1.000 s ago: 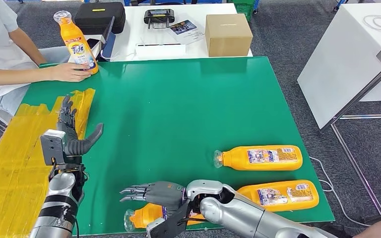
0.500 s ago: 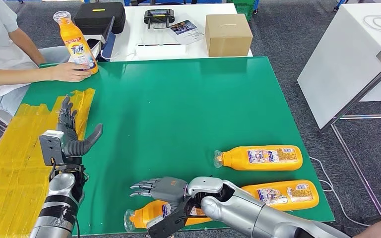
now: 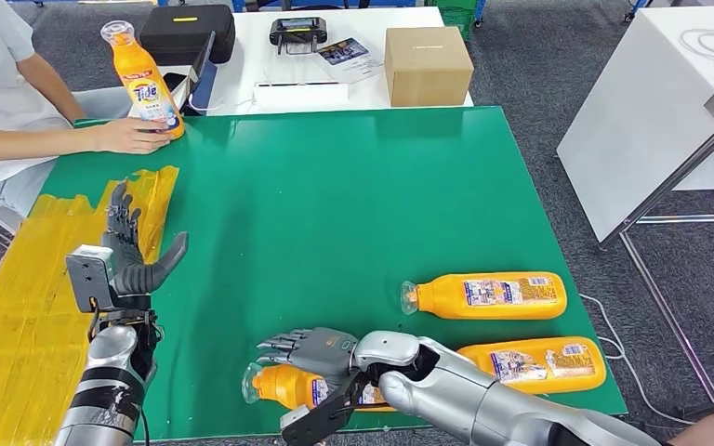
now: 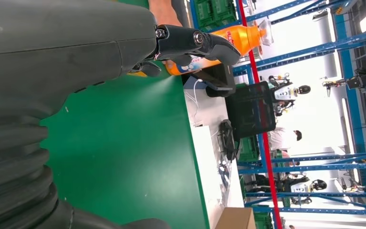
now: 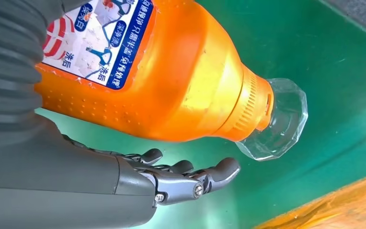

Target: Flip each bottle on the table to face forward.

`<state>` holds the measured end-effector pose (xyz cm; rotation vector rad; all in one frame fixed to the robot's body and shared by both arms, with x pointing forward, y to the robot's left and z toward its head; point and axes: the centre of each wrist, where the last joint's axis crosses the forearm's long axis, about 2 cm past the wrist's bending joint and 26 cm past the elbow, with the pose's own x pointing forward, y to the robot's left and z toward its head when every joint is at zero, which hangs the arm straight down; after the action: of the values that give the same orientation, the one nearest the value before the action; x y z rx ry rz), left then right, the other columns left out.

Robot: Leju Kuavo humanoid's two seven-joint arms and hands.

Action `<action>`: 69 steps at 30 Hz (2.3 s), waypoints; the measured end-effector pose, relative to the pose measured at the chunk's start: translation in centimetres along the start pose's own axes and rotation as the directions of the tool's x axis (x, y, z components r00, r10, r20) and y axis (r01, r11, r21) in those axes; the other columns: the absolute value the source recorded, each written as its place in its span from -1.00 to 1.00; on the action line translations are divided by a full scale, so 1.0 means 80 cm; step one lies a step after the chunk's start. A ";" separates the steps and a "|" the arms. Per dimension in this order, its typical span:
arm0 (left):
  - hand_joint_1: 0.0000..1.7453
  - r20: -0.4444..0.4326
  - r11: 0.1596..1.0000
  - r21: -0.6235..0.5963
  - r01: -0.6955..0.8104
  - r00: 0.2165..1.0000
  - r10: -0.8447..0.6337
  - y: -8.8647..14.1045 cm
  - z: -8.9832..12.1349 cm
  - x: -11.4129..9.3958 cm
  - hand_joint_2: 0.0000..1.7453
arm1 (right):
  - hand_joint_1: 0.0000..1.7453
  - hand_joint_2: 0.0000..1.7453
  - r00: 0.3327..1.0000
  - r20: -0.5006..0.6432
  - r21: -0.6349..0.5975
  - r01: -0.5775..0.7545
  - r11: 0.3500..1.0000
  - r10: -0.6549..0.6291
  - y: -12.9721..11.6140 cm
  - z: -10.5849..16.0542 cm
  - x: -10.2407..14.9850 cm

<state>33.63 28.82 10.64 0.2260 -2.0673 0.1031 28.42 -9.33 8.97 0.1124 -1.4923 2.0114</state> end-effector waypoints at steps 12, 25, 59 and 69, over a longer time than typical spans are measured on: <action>-1.00 -0.024 1.000 0.019 0.003 1.000 -0.002 0.007 0.010 -0.001 1.00 | -1.00 1.00 0.965 -0.173 -0.122 -0.222 0.967 0.199 0.008 -0.011 0.004; -1.00 -0.038 1.000 0.017 0.019 0.999 -0.018 0.012 0.016 0.003 1.00 | -1.00 1.00 0.894 -0.345 -0.247 -0.380 0.891 0.285 0.017 -0.025 0.017; -1.00 -0.073 1.000 0.012 0.025 0.997 -0.024 0.005 0.019 0.003 1.00 | -1.00 1.00 0.844 -0.529 -0.354 -0.311 0.882 0.085 0.012 -0.040 0.004; -1.00 -0.099 0.999 0.036 0.041 0.994 -0.037 0.017 0.037 -0.001 1.00 | -1.00 1.00 0.852 -0.517 -0.362 -0.305 0.881 0.082 0.009 -0.043 0.019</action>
<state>30.84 29.69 9.13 0.2794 -1.9636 0.1275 27.84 -5.74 7.76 -0.7179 -1.6051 1.6250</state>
